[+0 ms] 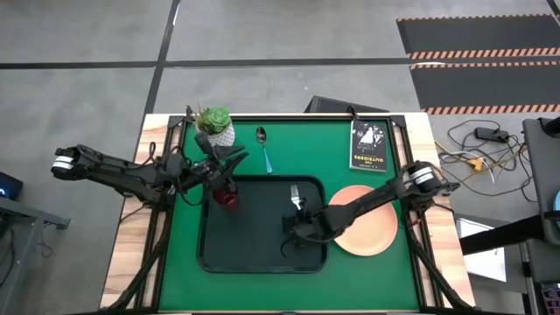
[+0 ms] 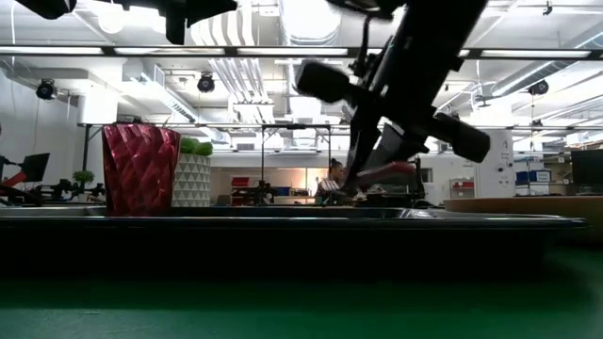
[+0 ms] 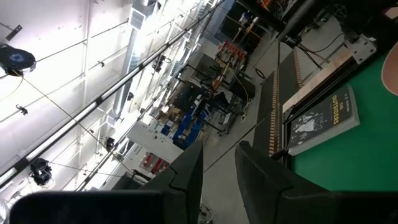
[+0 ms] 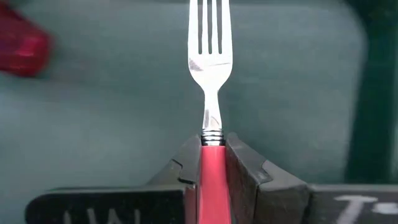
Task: Pick and place plate/cup/fork/spoon on tray
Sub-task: Put the pink fork to the middle right on the black tray
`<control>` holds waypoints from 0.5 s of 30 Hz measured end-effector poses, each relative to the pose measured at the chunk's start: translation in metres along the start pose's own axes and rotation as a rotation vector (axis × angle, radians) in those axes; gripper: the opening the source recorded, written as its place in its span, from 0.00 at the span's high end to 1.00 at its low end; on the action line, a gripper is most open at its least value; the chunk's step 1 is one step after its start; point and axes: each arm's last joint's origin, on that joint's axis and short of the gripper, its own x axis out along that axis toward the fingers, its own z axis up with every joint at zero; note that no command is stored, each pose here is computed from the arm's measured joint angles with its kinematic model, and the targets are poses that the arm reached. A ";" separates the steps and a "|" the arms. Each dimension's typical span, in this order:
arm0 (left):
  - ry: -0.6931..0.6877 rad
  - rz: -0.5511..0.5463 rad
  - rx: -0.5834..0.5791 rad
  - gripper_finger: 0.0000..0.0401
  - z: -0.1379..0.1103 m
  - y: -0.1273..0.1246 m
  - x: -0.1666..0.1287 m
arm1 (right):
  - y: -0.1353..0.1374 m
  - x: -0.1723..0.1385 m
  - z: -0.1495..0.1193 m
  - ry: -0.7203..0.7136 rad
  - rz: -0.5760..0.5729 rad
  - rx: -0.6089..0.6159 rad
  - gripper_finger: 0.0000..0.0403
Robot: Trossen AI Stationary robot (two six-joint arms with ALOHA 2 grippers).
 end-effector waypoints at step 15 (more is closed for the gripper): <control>0.001 0.001 0.000 0.81 0.000 0.000 0.000 | 0.000 -0.005 -0.022 0.018 -0.201 0.049 0.91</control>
